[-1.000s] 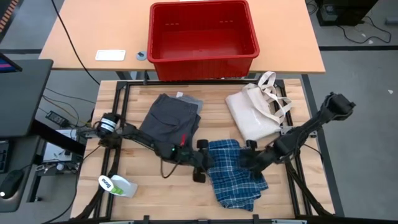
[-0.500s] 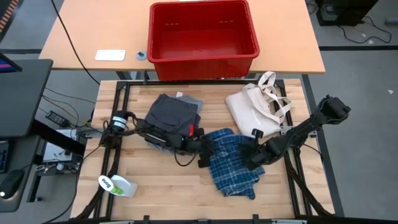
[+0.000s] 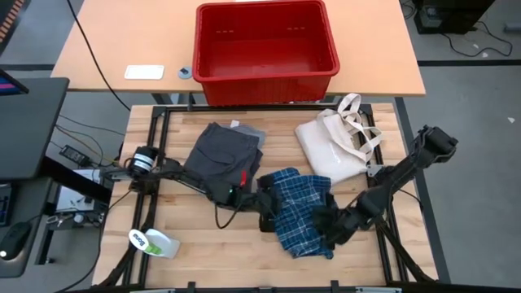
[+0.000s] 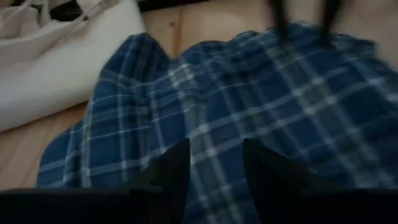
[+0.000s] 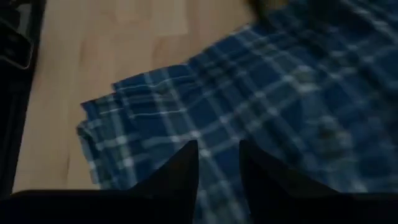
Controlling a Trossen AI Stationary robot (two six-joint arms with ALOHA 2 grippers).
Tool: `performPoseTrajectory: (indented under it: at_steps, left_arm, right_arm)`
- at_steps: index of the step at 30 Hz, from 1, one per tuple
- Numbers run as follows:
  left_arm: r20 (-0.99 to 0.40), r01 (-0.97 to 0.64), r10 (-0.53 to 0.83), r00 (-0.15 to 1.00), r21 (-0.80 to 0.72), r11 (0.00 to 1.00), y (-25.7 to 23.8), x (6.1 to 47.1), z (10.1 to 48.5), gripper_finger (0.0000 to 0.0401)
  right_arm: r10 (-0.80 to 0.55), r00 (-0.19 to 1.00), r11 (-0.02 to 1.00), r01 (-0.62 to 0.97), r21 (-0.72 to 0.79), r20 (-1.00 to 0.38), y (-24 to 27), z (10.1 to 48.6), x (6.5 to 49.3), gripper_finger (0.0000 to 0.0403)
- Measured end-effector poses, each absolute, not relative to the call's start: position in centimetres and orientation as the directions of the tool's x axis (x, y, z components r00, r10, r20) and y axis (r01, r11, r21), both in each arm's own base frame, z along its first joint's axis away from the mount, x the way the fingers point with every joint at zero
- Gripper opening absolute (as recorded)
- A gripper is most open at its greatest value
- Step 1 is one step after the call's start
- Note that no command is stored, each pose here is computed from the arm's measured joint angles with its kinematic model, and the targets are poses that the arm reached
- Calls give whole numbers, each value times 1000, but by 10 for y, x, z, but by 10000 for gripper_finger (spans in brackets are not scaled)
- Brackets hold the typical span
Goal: Fold Laundry from Bin
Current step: Remove the blue short from the laundry organizer
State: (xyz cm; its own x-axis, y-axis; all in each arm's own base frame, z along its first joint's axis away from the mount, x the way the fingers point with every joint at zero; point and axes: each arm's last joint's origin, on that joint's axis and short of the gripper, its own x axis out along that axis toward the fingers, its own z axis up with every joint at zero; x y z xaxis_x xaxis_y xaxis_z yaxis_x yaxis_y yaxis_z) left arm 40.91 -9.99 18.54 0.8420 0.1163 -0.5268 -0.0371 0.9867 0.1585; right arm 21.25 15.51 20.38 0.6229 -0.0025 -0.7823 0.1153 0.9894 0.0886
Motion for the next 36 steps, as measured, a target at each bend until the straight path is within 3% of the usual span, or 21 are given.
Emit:
performPoseTrajectory:
  at_steps: [4,13,19,22,28,33,36]
  left_arm:
    - [-506,-85,159,848,166,983,-85,422,168,153]
    - [-647,-215,239,724,118,969,-39,424,134,153]
    - [-649,-180,217,729,124,976,-42,424,134,153]
    - [-651,-150,218,727,159,976,-47,423,135,153]
    - [-605,-17,137,785,200,980,-77,415,162,153]
    - [-508,130,27,861,271,954,-123,407,182,153]
    - [-435,158,-40,900,240,958,-147,405,186,153]
  right_arm:
    - [-13,631,995,88,54,-775,173,183,217,123]
    - [96,423,990,54,131,-901,200,136,211,123]
    - [287,344,958,-76,278,-894,232,151,201,123]
    - [339,396,941,-152,303,-853,244,176,193,123]
    - [191,558,978,-34,208,-807,233,218,175,123]
    - [17,561,982,145,118,-827,211,225,163,123]
    - [-35,518,978,192,76,-854,205,223,159,123]
